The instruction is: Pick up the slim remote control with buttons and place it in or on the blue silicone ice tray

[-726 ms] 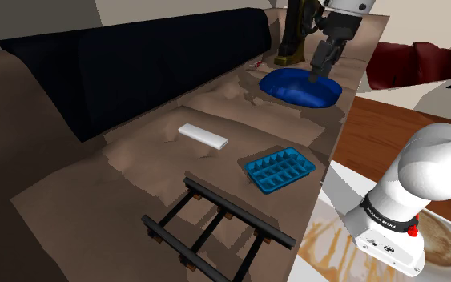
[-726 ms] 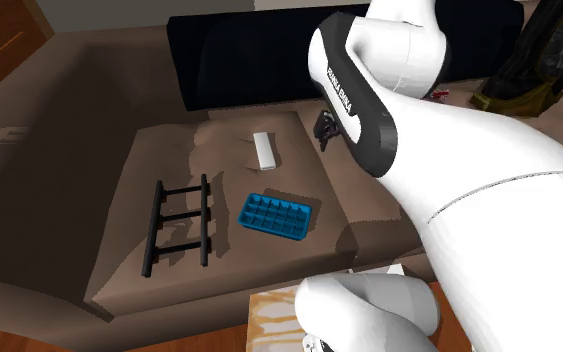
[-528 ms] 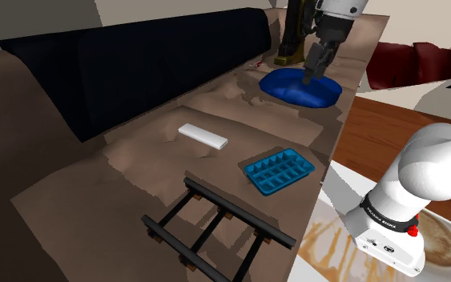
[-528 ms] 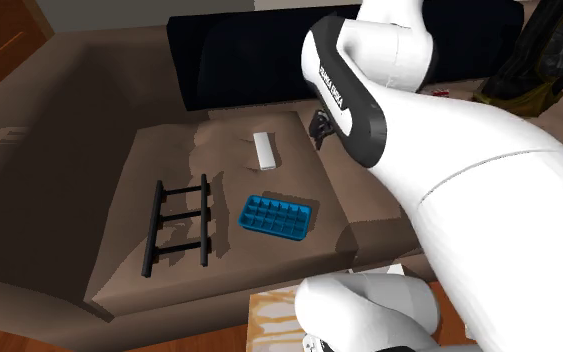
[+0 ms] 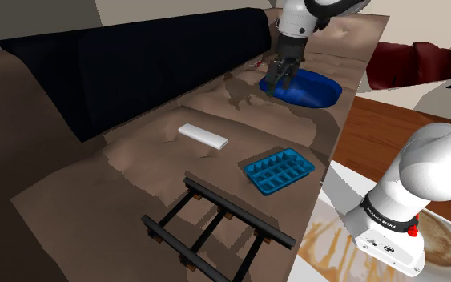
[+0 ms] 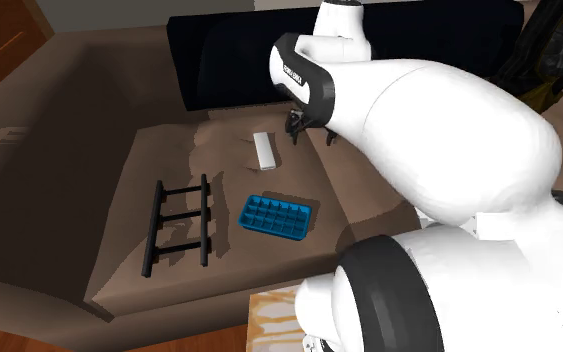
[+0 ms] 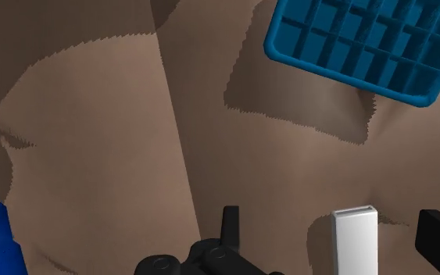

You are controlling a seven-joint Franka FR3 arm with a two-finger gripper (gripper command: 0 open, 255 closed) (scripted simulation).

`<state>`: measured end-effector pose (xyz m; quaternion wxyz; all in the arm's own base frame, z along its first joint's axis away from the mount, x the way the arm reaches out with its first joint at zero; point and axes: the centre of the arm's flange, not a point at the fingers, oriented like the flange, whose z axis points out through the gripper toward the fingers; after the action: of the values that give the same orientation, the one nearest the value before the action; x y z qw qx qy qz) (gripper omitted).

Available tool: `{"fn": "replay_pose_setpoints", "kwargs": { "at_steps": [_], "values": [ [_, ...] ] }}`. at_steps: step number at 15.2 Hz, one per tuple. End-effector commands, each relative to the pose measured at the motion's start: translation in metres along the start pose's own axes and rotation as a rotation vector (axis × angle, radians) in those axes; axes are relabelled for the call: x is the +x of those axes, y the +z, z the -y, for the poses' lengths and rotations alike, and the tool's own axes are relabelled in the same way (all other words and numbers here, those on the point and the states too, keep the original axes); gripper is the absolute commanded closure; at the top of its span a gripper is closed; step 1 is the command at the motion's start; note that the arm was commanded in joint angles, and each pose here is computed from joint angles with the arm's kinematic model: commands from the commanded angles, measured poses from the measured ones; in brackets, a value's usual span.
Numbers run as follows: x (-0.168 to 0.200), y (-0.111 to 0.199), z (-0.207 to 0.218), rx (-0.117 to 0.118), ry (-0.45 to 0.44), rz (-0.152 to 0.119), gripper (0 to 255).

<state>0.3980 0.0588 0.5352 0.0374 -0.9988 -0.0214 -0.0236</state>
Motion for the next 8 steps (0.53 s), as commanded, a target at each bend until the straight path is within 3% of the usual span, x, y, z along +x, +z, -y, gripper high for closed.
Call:
{"fn": "replay_pose_setpoints", "kwargs": {
  "at_steps": [1, 8],
  "values": [
    [0.018, 0.017, 0.013, -0.005, 0.003, 0.008, 0],
    [0.086, 0.072, 0.055, -0.022, 0.01, 0.035, 0]
  ]
}}
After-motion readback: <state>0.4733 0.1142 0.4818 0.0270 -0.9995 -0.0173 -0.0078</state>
